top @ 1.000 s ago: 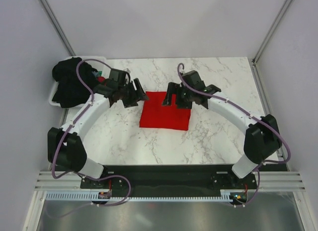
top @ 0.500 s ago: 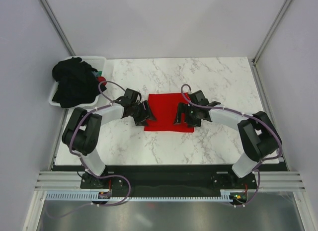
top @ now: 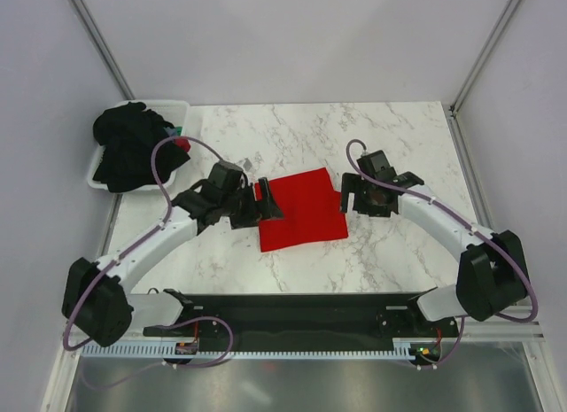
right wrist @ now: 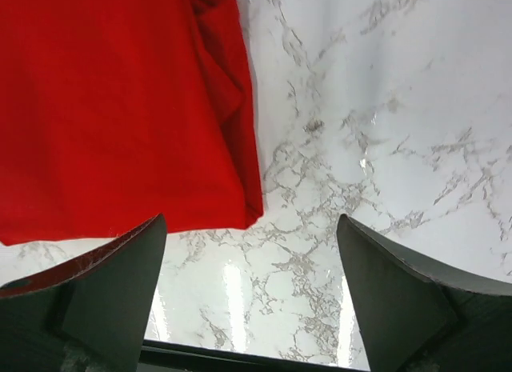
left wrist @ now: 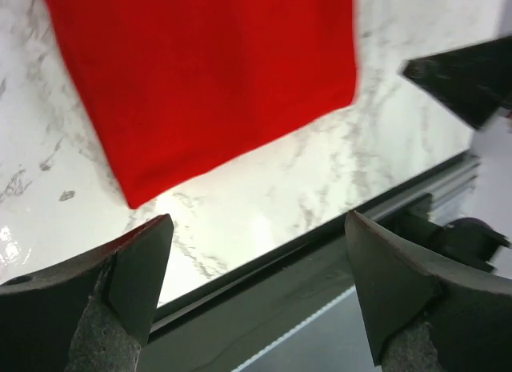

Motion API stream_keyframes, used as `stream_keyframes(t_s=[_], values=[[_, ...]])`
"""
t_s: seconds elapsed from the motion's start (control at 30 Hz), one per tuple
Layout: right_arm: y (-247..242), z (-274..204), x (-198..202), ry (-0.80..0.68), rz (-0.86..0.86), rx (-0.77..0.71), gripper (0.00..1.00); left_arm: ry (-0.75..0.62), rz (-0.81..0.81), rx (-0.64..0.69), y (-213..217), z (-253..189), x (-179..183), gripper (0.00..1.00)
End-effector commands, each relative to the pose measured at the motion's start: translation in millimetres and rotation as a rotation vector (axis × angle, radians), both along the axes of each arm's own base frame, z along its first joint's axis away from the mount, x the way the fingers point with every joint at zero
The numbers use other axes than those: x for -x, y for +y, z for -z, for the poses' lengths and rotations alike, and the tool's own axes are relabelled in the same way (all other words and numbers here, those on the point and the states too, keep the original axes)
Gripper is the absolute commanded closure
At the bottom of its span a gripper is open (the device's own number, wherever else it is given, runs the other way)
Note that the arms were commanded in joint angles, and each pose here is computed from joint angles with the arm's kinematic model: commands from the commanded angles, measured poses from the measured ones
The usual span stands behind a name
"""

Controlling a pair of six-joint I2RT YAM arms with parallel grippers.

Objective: Fold and stack the t-shirts

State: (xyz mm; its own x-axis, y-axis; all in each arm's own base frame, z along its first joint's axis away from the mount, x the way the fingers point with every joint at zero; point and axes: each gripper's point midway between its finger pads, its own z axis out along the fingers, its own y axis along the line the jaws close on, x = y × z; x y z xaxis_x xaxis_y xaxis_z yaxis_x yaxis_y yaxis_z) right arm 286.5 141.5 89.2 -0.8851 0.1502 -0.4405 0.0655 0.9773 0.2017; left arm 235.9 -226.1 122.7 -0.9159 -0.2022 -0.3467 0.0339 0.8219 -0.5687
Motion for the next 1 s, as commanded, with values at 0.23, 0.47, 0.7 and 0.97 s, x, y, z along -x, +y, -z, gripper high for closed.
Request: stream_keyframes(t_s=[0.23, 0.47, 0.7, 0.97], values=[[25.0, -0.9, -46.0, -0.040, -0.096, -0.001, 0.07, -0.226, 0.001, -0.166, 59.3, -91.7, 27.7, 0.04], [36.2, 27.7, -85.6, -0.010, -0.132, 0.044, 0.15, -0.302, -0.017, -0.249, 94.5, -88.7, 49.1, 0.04], [42.6, 67.6, -103.2, 0.050, -0.150, 0.053, 0.46, -0.390, -0.066, -0.268, 112.1, -94.6, 52.5, 0.04], [15.4, 87.0, -113.0, 0.085, -0.120, 0.060, 0.81, -0.492, -0.086, -0.208, 108.5, -99.8, 46.1, 0.04]])
